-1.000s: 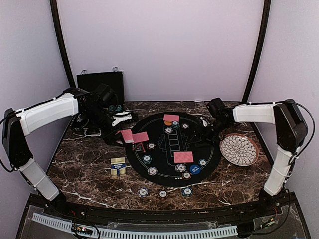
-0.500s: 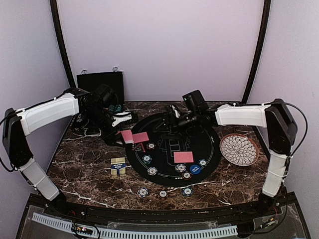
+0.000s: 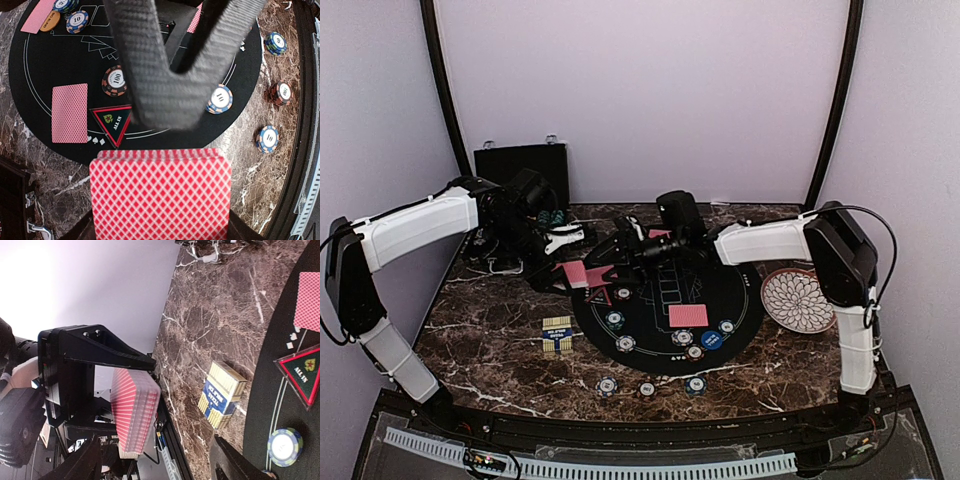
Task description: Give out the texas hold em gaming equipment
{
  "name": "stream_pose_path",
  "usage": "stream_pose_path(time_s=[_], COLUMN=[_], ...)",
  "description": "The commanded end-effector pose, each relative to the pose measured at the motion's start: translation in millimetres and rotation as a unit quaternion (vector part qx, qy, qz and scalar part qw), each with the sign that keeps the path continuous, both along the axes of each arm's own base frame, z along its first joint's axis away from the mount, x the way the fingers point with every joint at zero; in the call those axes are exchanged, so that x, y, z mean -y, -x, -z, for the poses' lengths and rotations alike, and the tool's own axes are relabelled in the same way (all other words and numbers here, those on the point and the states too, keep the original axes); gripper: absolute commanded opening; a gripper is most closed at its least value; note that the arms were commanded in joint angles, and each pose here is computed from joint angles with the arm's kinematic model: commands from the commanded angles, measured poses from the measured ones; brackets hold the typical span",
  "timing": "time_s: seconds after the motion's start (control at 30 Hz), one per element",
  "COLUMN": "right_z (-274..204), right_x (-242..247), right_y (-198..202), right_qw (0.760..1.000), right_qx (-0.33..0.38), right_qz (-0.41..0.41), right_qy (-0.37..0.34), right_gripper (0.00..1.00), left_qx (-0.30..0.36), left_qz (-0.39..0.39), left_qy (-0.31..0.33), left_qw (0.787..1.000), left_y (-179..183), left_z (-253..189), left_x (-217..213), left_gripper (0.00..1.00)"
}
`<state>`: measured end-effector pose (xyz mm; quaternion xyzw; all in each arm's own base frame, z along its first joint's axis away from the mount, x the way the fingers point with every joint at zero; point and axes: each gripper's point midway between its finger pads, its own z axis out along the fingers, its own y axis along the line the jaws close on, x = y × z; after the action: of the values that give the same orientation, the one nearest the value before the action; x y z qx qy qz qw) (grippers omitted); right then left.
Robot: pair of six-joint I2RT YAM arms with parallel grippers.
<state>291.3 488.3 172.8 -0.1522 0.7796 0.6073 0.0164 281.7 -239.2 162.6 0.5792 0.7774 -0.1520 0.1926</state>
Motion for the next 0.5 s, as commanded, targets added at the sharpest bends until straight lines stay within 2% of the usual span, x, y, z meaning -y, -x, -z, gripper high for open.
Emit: stream_pose_path(time_s=[0.0, 0.47], right_z=[-18.2, -3.3], right_x=[-17.0, -43.5], right_y=[5.9, 20.7], right_qw=[0.999, 0.998], right_qx=[0.011, -0.005], right_qz=[-0.024, -0.057], right_qy=[-0.039, -0.038], right_gripper=[0.73, 0.71], left_qx=[0.013, 0.009], left_qz=[-0.001, -0.001], left_qy=[0.021, 0.023], left_qw=[1.000, 1.000], left_y=[-3.0, -3.0], left_z=[-16.5, -17.8], left_x=[4.1, 5.6], left_gripper=[0.00, 0.00])
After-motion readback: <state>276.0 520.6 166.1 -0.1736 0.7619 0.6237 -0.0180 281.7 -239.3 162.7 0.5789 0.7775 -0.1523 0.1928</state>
